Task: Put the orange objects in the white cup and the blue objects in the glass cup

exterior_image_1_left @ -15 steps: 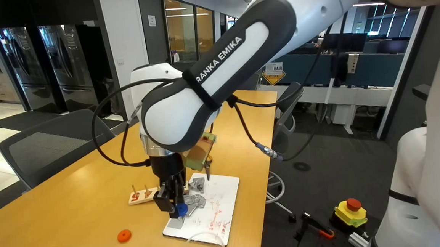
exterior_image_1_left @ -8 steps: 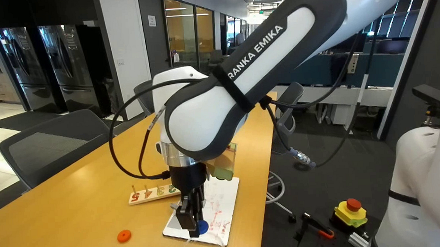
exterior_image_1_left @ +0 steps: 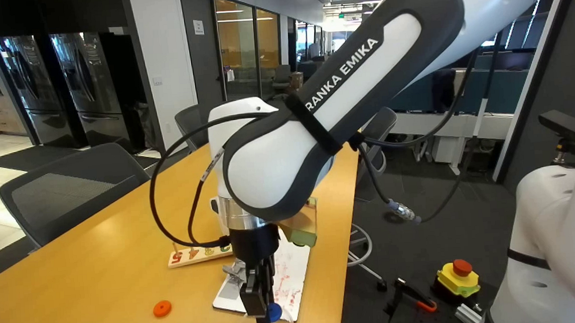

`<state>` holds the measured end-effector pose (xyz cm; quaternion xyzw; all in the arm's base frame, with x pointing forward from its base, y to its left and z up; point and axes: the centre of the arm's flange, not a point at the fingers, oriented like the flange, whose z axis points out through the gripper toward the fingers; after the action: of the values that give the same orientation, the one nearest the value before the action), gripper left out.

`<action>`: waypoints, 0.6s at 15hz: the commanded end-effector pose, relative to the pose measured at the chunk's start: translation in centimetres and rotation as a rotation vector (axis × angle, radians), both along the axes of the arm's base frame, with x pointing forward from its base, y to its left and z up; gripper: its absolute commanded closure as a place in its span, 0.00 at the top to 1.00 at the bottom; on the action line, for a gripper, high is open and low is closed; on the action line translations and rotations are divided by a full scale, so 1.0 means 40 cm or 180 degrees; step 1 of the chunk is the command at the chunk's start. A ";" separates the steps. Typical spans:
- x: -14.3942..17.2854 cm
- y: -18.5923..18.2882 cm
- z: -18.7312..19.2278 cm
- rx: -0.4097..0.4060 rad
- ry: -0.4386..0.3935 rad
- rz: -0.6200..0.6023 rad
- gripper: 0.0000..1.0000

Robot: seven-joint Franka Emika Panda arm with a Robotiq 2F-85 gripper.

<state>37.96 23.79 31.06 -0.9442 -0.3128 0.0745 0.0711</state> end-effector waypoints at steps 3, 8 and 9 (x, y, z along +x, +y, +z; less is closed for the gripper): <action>-0.032 0.017 -0.003 0.0167 -0.0138 -0.0044 0.21; -0.022 0.016 -0.010 0.0187 -0.0284 -0.0097 0.69; -0.021 0.015 -0.009 0.0177 -0.0307 -0.0100 0.75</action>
<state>37.54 24.34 30.42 -0.9480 -0.3047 0.0394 0.0829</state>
